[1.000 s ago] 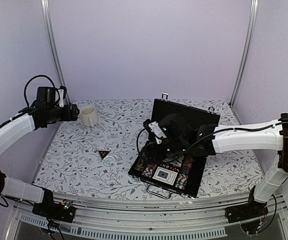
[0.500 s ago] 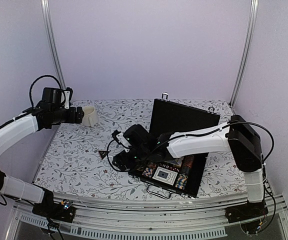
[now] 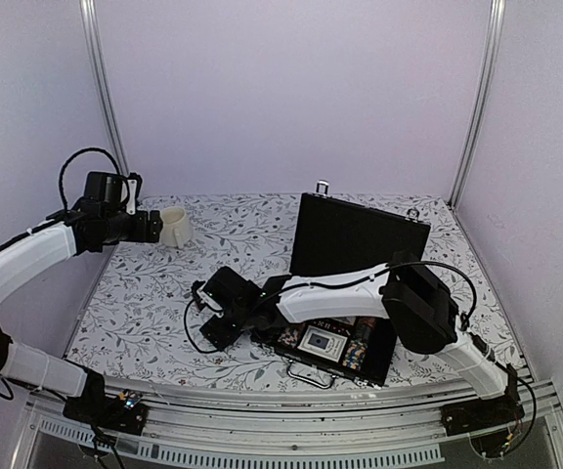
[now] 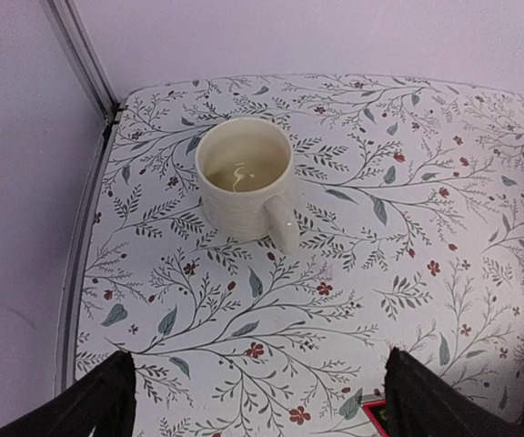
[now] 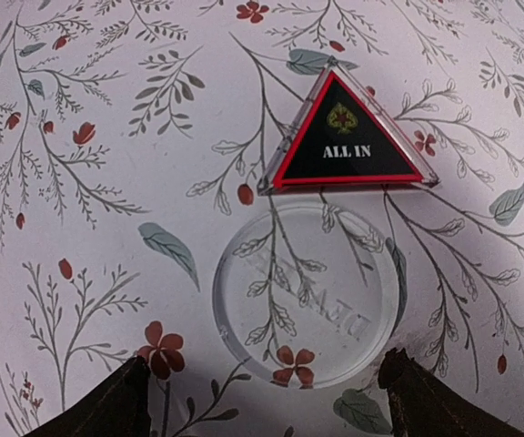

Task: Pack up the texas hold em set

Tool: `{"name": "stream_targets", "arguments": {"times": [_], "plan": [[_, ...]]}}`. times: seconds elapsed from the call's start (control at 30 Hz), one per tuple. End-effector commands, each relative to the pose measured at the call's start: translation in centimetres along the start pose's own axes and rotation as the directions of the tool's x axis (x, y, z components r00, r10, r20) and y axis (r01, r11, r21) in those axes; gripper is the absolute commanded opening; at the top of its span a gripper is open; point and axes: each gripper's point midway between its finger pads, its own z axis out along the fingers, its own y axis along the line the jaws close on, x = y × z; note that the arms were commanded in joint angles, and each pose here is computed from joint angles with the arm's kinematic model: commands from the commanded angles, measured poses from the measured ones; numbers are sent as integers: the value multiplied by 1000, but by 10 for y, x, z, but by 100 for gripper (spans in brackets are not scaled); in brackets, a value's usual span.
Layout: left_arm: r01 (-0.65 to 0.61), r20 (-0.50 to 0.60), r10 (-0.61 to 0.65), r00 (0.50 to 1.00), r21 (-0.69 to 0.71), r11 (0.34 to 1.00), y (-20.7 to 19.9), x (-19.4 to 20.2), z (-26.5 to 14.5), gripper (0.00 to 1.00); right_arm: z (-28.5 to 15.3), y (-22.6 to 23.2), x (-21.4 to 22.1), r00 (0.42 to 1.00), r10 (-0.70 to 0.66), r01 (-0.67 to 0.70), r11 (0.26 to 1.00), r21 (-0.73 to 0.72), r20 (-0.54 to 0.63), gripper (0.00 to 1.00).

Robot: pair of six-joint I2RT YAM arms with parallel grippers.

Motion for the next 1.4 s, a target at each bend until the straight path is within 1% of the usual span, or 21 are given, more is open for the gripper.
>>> {"name": "stream_targets", "arguments": {"times": [0.0, 0.3, 0.53, 0.7, 1.03, 1.23, 1.37], "plan": [[-13, -16, 13, 1000, -5, 1000, -3, 4, 2, 95, 10, -15, 14, 998, -27, 32, 995, 93, -62, 89], [-18, -20, 18, 1000, -16, 1000, -2, 5, 2, 95, 28, -8, 19, 997, -21, 25, 998, 52, -70, 88], [-21, -12, 21, 1000, -19, 1000, -2, 3, 0, 95, 41, -10, 20, 997, 19, -18, 1000, 24, -73, 86], [-19, -10, 19, 1000, -15, 1000, -3, 2, -1, 95, 48, -14, 26, 996, 20, -18, 999, 31, -84, 78], [-19, -9, 19, 1000, -16, 1000, -2, 2, -1, 94, 54, -15, 35, 995, 12, -8, 999, 33, -101, 53], [-20, -10, 20, 1000, -20, 1000, -2, 2, 0, 94, 45, -12, 25, 996, 10, -9, 1000, 18, -84, 45], [-23, -13, 22, 1000, -22, 1000, -1, 3, 0, 94, 27, -7, 19, 997, 7, -8, 1000, -12, -79, 44]]}}
